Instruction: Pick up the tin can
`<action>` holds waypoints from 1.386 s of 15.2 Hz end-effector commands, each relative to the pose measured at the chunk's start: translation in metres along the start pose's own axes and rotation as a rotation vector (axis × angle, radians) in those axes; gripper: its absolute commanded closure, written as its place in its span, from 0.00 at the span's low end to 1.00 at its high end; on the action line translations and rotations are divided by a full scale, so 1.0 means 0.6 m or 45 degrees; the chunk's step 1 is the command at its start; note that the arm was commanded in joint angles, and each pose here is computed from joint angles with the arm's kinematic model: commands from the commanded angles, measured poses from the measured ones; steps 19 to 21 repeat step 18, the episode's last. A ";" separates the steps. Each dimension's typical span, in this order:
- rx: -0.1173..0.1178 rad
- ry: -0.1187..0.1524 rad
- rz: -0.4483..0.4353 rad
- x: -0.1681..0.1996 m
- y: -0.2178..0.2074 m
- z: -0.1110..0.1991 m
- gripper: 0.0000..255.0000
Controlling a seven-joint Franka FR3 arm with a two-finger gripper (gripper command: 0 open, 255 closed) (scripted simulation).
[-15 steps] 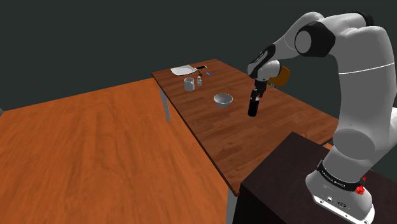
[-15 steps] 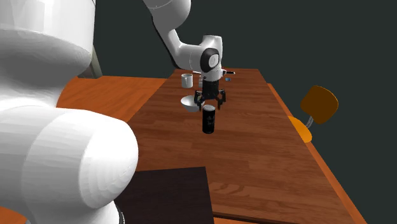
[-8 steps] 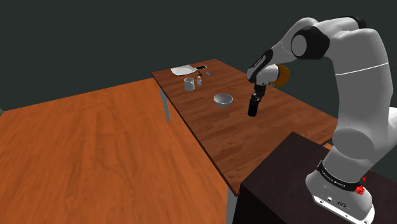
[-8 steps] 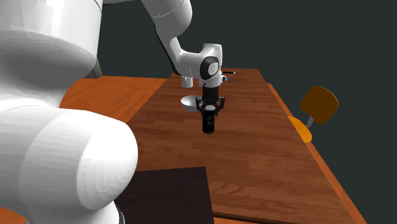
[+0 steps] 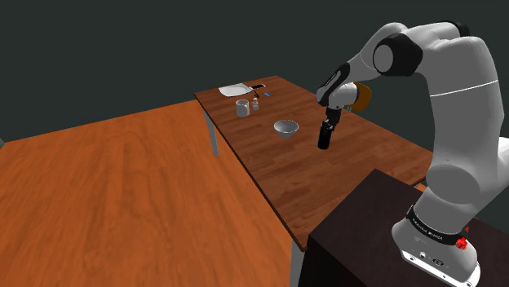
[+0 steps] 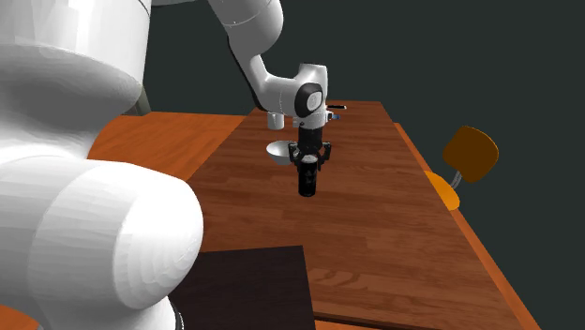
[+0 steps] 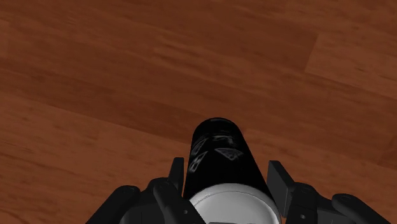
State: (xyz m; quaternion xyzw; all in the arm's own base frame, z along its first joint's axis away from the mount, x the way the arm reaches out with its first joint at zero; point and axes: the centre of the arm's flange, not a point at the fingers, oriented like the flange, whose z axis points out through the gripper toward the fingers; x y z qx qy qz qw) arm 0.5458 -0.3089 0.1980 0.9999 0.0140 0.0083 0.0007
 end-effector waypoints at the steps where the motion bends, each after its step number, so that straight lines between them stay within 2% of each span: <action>1: 0.001 -0.002 0.000 0.000 -0.001 0.002 1.00; 16: 0.001 -0.002 0.000 0.002 -0.001 -0.130 1.00; 21: 0.001 -0.002 0.000 0.002 -0.001 -0.131 1.00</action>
